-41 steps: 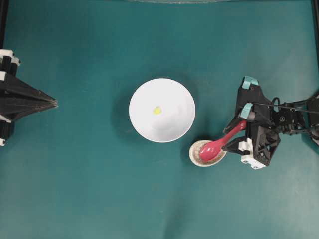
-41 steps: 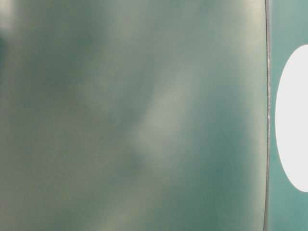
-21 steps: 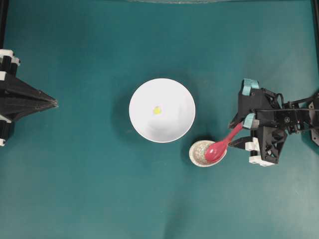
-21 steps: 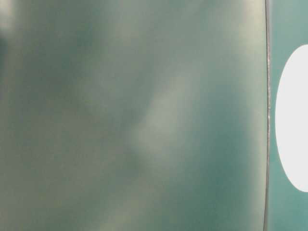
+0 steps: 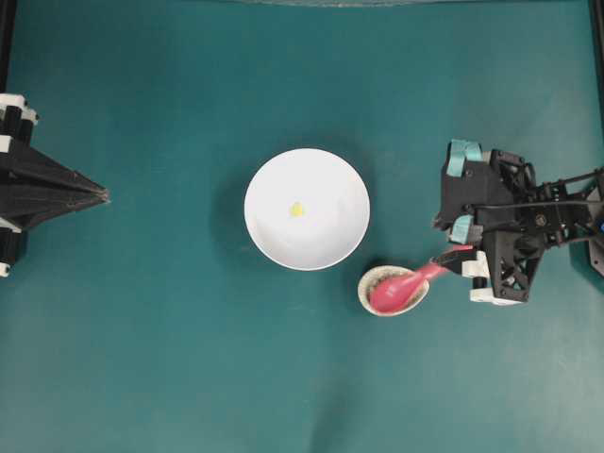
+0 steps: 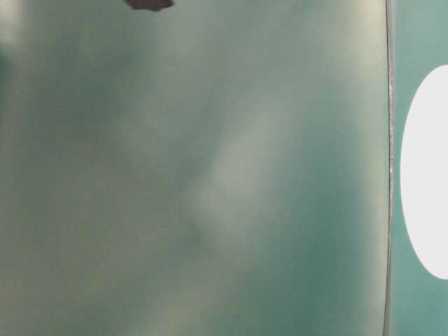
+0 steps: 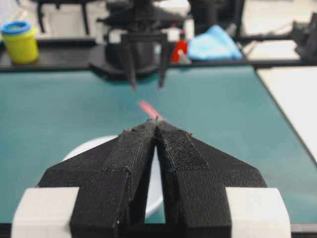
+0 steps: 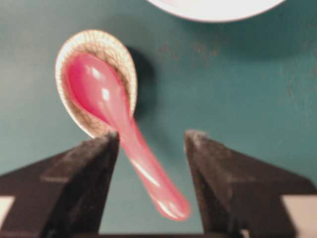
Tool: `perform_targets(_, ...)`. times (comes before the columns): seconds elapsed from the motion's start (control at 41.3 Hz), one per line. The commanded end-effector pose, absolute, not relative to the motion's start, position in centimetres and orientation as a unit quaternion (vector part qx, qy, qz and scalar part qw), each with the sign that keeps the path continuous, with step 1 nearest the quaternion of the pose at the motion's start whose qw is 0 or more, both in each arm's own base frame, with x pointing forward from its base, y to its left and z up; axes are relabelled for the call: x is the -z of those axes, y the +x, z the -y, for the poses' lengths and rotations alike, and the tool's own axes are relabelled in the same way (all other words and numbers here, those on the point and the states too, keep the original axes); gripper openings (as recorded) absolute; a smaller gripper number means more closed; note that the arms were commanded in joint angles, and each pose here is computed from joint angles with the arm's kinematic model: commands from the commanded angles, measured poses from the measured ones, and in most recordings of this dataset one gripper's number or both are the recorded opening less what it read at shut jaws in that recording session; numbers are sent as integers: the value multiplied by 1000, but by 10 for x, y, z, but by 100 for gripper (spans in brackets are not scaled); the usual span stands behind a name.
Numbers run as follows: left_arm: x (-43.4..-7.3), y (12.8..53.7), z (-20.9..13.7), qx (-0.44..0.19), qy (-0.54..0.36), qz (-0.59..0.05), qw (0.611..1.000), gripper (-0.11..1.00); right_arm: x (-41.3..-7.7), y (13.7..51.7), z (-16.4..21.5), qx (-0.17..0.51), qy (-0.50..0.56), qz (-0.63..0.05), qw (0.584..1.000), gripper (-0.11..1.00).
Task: Scoop the yellow hexagonal prism block from the bowl with a spoon using the right arm.
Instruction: 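Carry the spoon back and lower it onto the spoon rest, then open the right gripper and withdraw it to the right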
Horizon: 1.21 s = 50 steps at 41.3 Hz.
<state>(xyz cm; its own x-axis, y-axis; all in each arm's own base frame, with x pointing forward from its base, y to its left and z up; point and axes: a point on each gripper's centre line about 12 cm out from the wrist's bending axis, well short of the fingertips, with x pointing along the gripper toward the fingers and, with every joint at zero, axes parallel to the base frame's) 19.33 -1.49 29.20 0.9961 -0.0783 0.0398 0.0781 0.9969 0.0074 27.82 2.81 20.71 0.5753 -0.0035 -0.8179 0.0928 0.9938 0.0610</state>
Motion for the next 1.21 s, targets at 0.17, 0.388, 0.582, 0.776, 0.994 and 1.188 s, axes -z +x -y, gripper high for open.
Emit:
perform_targets(0.17, -304, 195, 15, 40, 3, 35, 999, 7, -243, 278, -25, 31, 31, -429, 902, 59)
perform_targets(0.388, -303, 196, 15, 40, 3, 34, 999, 7, -259, 271, -21, 31, 20, -397, 917, 59)
perform_targets(0.582, -304, 195, 15, 40, 3, 35, 999, 7, -272, 263, -22, 20, 24, -351, 936, 59)
perform_targets(0.776, -303, 196, 16, 40, 4, 34, 999, 7, -284, 254, -24, -4, 22, -273, 962, 59)
perform_targets(0.994, -303, 195, 15, 40, 2, 33, 999, 7, -280, 239, -27, -37, 8, -188, 981, 59)
perform_targets(1.188, -303, 195, 15, 40, 2, 33, 999, 7, -281, 226, -31, -68, -12, -115, 991, 59)
